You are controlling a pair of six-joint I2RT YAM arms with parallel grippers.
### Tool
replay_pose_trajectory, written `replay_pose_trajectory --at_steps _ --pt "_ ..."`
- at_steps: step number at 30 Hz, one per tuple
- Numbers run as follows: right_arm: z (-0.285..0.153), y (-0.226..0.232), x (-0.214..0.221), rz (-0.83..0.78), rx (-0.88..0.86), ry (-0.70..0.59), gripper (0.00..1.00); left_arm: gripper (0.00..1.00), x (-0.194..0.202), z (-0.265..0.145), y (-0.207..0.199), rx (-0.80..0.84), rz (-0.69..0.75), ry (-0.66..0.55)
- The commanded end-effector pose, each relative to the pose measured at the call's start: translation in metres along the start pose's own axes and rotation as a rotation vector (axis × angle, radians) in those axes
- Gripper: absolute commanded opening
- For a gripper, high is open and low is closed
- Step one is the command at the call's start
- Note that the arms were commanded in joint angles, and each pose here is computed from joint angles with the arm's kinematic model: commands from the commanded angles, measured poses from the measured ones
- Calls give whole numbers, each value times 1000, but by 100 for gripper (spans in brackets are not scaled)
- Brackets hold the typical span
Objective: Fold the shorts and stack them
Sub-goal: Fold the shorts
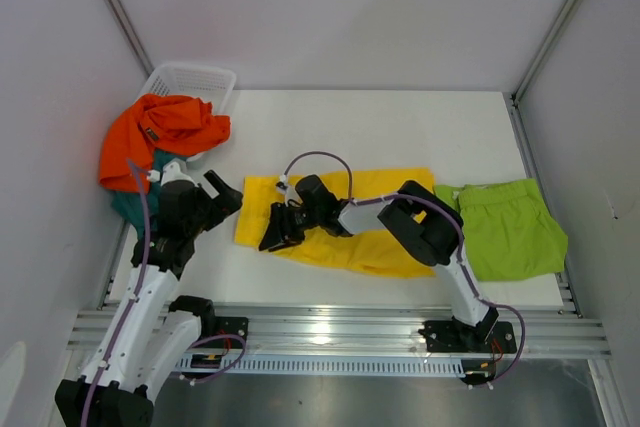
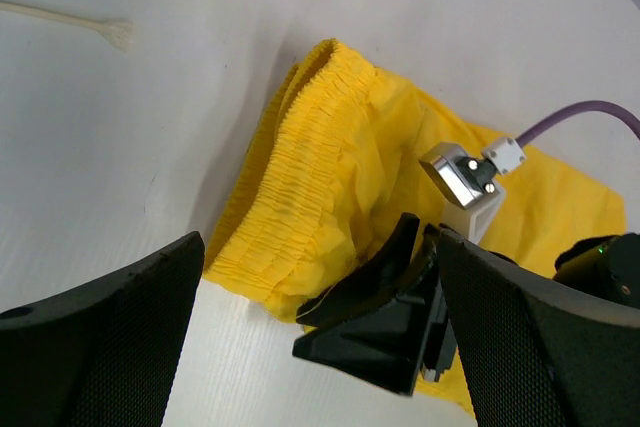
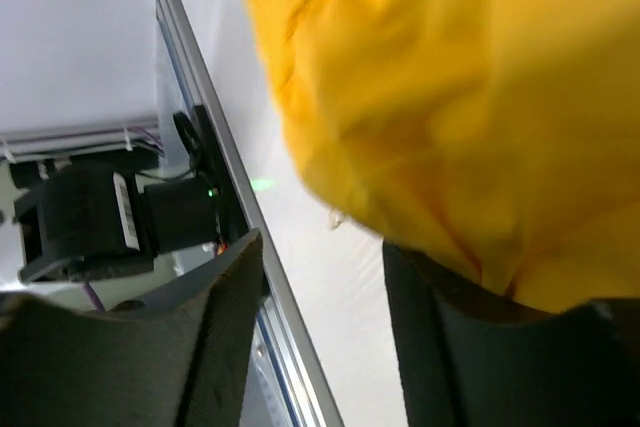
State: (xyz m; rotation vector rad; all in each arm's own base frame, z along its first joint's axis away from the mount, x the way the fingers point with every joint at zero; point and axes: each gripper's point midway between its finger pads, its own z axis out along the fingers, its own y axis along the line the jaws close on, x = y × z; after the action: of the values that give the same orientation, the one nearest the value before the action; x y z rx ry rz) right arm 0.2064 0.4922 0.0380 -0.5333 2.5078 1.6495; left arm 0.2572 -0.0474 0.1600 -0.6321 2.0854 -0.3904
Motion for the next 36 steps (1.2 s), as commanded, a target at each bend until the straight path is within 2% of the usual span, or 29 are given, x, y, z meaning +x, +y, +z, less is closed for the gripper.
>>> replay_pose_trajectory --at_steps 1,2,3,4,6,7,10,11,13,15,17,19,21,23,26,27,28,29,30,31,32,33,34,36 --pt "-18 24 0 -117 47 -44 56 99 -22 -15 -11 35 -7 -71" --pt "-25 38 -5 -167 74 -94 64 99 -21 -17 -9 23 -3 -64" --pt "-28 40 -5 -197 105 -110 66 99 -25 -20 -11 22 -3 -69" --pt "-33 35 1 -247 159 -101 67 99 -28 -23 -13 24 -3 -72" --pt "-40 41 -6 -339 272 -183 70 99 -28 -26 -16 26 3 -51" --pt "-48 28 -12 -400 385 -235 70 99 -37 -34 -26 58 8 -60" --pt "-58 41 -10 -542 503 -307 70 99 -27 -43 -28 51 19 23" --pt "-68 36 -19 -618 607 -372 71 99 -40 -54 -38 72 16 -2" --pt "-67 48 -12 -731 667 -408 73 99 -45 -66 -40 78 14 -10" --pt "-75 49 -18 -839 800 -469 75 99 -51 -74 -45 96 10 -32" --pt "-81 41 -23 -860 888 -491 78 99 -52 -77 -45 108 11 -48" --pt "-84 37 -31 -823 886 -491 79 99 -44 -68 -39 87 18 -24" --pt "-83 34 -32 -773 834 -484 76 99 -26 -53 -33 69 25 49" --pt "-83 35 -40 -732 770 -492 76 99 -23 -41 -33 71 19 59" --pt "-81 35 -52 -655 669 -478 66 99 2 -20 -19 55 0 113" --pt "-79 36 -53 -637 625 -468 55 99 1 -15 -21 75 -4 99" --pt "-77 38 -57 -596 568 -478 50 99 14 -8 -13 63 -7 126" --pt "-77 39 -62 -558 482 -442 45 99 17 -6 -14 78 -10 130" --pt "-73 36 -61 -528 426 -410 35 99 14 -5 -17 101 -16 111" --pt "-65 49 -60 -514 305 -363 30 99 23 -2 -12 98 -21 124" --pt "-64 48 -64 -466 265 -347 24 99 31 0 -7 93 -28 136" --pt "-61 27 -72 -418 265 -325 15 99 30 0 -10 110 -45 124" --pt "-57 27 -71 -399 216 -281 12 99 38 0 -6 124 -56 124" --pt "-55 24 -91 -376 184 -282 6 99 60 2 0 142 -104 166"
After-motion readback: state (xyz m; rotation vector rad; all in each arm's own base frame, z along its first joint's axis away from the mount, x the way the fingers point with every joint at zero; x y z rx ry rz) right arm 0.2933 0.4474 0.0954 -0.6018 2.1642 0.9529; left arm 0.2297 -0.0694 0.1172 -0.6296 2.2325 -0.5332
